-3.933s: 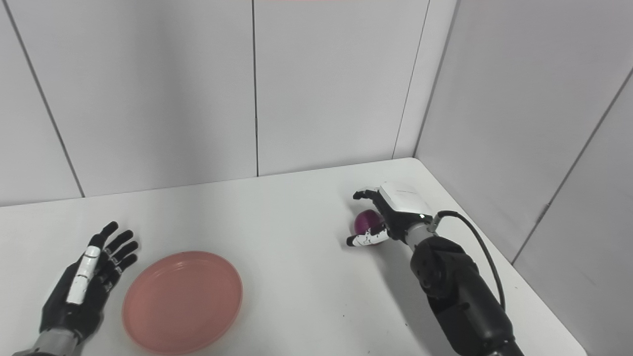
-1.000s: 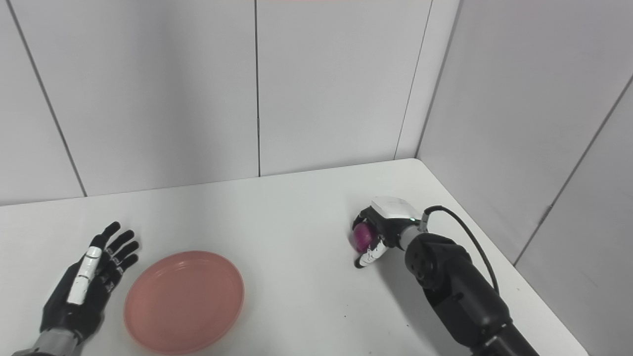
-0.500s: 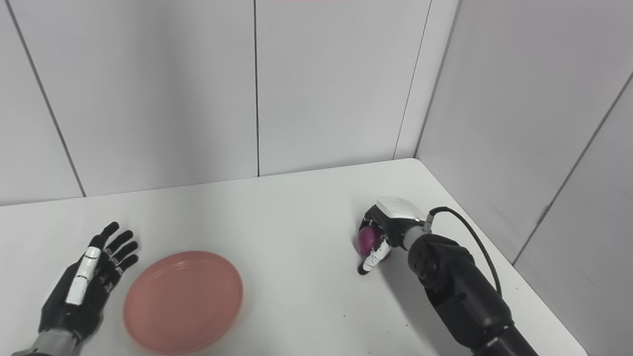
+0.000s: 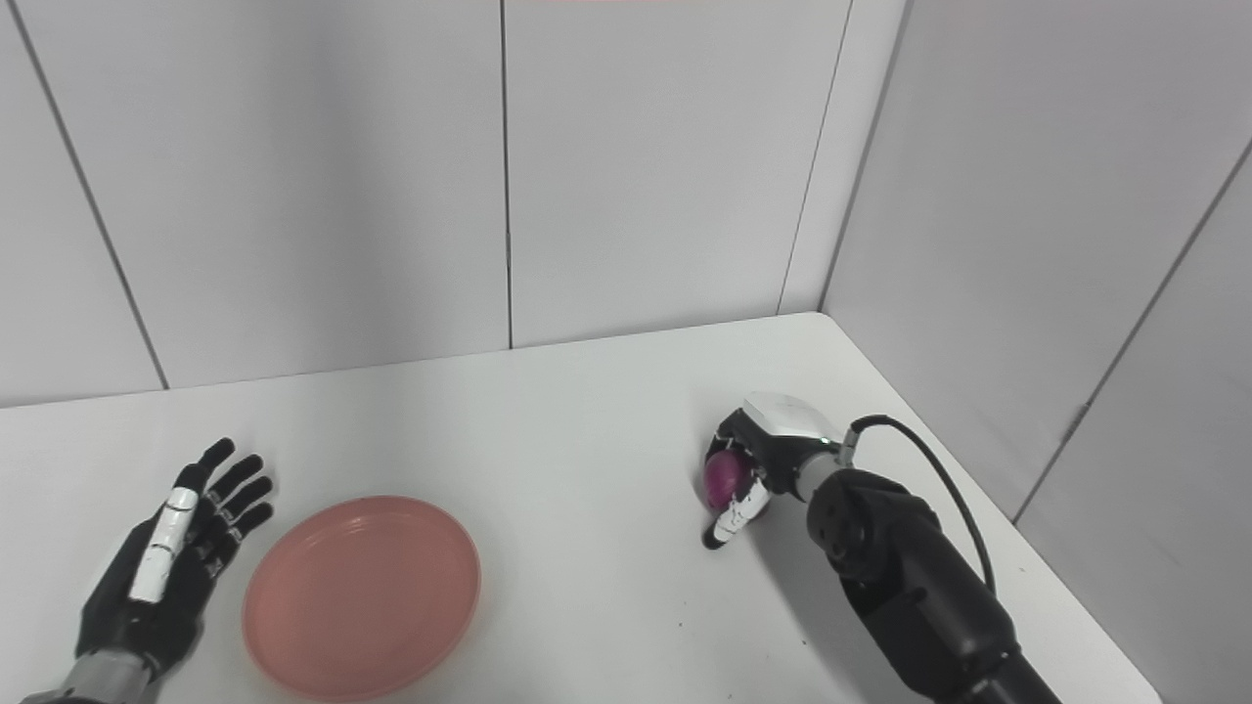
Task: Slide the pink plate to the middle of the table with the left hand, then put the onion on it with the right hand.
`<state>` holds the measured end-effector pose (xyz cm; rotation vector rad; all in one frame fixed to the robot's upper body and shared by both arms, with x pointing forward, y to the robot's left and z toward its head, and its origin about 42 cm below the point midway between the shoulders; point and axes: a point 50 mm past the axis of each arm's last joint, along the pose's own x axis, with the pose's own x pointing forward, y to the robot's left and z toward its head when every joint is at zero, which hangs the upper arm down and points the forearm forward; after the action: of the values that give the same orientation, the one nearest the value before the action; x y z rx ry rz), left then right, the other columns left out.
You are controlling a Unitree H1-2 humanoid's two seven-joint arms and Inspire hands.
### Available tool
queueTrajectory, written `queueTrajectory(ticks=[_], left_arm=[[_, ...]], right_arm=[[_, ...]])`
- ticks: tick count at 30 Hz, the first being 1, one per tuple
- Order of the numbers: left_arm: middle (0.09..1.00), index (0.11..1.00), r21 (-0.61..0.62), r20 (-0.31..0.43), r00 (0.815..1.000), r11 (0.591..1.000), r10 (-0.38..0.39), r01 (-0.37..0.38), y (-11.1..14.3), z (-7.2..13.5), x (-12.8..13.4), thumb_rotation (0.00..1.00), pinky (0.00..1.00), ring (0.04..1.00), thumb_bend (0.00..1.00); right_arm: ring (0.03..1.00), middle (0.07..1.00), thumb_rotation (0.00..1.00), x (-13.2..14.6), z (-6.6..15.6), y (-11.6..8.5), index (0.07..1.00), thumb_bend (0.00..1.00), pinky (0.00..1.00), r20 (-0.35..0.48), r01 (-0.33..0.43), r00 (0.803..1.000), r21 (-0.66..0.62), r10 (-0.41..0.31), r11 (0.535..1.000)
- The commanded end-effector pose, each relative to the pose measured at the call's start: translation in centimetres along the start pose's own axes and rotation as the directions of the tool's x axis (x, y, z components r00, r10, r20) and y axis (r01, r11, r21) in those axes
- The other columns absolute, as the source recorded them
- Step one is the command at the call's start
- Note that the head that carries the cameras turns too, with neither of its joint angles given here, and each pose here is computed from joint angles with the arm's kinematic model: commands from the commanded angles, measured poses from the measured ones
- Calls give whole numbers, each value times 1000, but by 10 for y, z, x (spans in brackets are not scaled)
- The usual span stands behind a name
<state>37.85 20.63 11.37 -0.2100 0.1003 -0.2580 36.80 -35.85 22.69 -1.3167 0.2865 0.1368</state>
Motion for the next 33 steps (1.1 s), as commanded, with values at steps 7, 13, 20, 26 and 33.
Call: queueTrajectory(ticks=[7,13,20,26,33], left_arm=[[905,927,-26,-178,984,999,32,-37,2,-40,-17,767,924,909,643],[901,926,-22,-175,984,999,31,-35,-5,-41,-17,770,915,897,641],[902,927,-14,-171,985,999,31,-34,-20,-45,-17,781,911,890,642],[904,922,-22,-168,985,999,31,-35,-37,-46,-16,759,898,889,656],[911,921,-22,-169,985,999,36,-41,-56,-48,-12,768,902,894,659]], right_arm=[[295,404,7,-22,45,-48,521,523,216,157,149,978,-52,-140,987],[336,415,7,-33,73,-61,526,524,254,256,177,954,-56,-157,983],[363,438,8,-35,95,-67,529,524,287,344,171,927,-43,-146,984],[395,453,8,-30,109,-64,522,526,323,400,132,911,-48,-102,990],[373,445,8,-23,117,-54,520,526,300,468,77,883,-68,-36,995]])
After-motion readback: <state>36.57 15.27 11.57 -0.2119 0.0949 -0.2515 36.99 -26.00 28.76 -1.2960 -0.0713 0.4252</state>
